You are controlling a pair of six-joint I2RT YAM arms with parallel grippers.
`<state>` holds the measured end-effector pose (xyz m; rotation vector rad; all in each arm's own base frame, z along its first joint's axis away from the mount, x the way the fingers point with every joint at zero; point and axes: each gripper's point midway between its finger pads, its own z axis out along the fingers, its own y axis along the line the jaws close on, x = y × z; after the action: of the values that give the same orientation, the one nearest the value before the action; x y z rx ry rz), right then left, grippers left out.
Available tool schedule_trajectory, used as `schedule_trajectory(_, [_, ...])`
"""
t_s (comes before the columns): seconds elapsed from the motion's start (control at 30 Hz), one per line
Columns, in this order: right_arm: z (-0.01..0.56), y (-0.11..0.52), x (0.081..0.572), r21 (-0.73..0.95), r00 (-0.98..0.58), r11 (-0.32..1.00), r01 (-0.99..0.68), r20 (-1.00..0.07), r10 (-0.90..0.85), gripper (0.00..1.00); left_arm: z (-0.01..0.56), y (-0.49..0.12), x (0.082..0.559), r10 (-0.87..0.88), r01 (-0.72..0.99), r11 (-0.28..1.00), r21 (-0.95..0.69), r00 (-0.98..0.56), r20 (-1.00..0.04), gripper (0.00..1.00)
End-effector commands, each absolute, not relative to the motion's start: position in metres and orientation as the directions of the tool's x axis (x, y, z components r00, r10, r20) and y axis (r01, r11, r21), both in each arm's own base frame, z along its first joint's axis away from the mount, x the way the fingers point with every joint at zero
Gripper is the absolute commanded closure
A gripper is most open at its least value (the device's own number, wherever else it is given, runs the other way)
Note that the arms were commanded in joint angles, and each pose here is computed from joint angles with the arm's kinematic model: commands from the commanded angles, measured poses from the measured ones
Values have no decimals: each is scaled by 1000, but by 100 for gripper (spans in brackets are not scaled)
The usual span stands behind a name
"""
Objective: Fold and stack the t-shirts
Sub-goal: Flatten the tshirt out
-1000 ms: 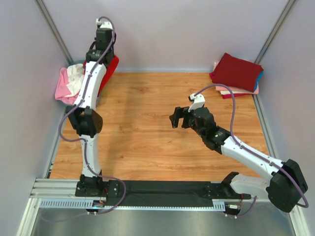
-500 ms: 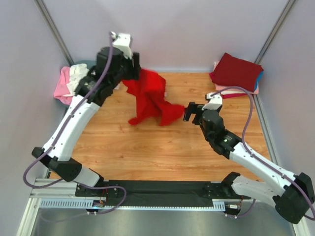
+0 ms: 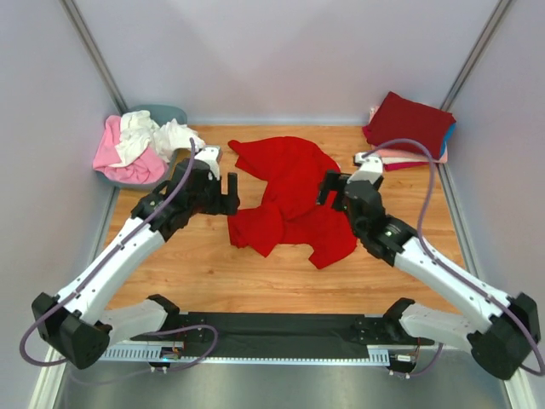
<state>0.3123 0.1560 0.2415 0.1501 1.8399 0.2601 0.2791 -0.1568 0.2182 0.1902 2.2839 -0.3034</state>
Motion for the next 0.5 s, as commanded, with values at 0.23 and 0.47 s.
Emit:
schedule_trajectory(0.23, [148,125,315,250,-605,950,185,-733,311,0,146,-245,234,156,447,862,-240,-683,-714,18])
schedule_trajectory(0.47, [109,100,303,318,-671,916,244,-626,396,0,73,-267,229,272,458,875,-158,-733,-623,16])
